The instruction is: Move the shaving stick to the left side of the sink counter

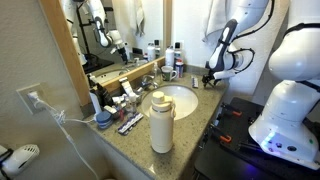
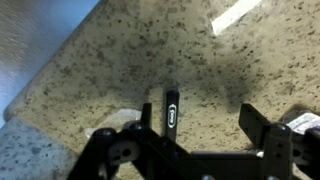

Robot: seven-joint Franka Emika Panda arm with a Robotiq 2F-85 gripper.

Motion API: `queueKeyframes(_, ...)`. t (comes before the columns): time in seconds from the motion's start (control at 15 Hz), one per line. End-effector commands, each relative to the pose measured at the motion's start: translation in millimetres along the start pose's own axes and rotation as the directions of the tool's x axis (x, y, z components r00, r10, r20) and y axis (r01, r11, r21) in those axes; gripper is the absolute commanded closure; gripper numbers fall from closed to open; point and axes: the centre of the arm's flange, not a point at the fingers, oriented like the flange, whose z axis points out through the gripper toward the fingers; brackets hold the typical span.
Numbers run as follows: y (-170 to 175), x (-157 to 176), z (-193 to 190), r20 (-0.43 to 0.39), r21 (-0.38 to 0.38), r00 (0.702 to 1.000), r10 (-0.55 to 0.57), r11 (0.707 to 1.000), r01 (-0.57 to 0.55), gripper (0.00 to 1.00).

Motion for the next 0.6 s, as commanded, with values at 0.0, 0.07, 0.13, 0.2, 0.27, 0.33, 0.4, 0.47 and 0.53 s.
queueKeyframes(0.0,-0.4,4.5,4.7,-0.021,0.018,0.999,-0.025,1.0,0.026,0.44)
queueKeyframes(0.07,-1.1,4.6,5.0,-0.022,0.017,0.999,-0.03,0.999,0.031,0.51)
queueKeyframes(0.13,-1.0,5.0,5.2,-0.022,0.018,0.999,-0.034,0.999,0.034,0.59)
queueKeyframes(0.2,-2.0,6.0,4.4,-0.026,0.019,0.999,-0.035,0.999,0.035,0.66)
queueKeyframes(0.27,-1.2,6.7,3.9,-0.028,0.017,0.999,-0.034,0.999,0.035,0.74)
queueKeyframes(0.33,-1.1,7.2,3.2,-0.029,0.017,0.999,-0.034,0.999,0.034,0.81)
queueKeyframes(0.4,-2.3,7.3,2.8,-0.03,0.018,0.999,-0.036,0.999,0.036,0.89)
queueKeyframes(0.47,-3.4,7.4,2.3,-0.032,0.019,0.999,-0.038,0.999,0.039,0.95)
queueKeyframes(0.53,-4.5,7.5,1.7,-0.032,0.019,0.999,-0.039,0.999,0.04,0.99)
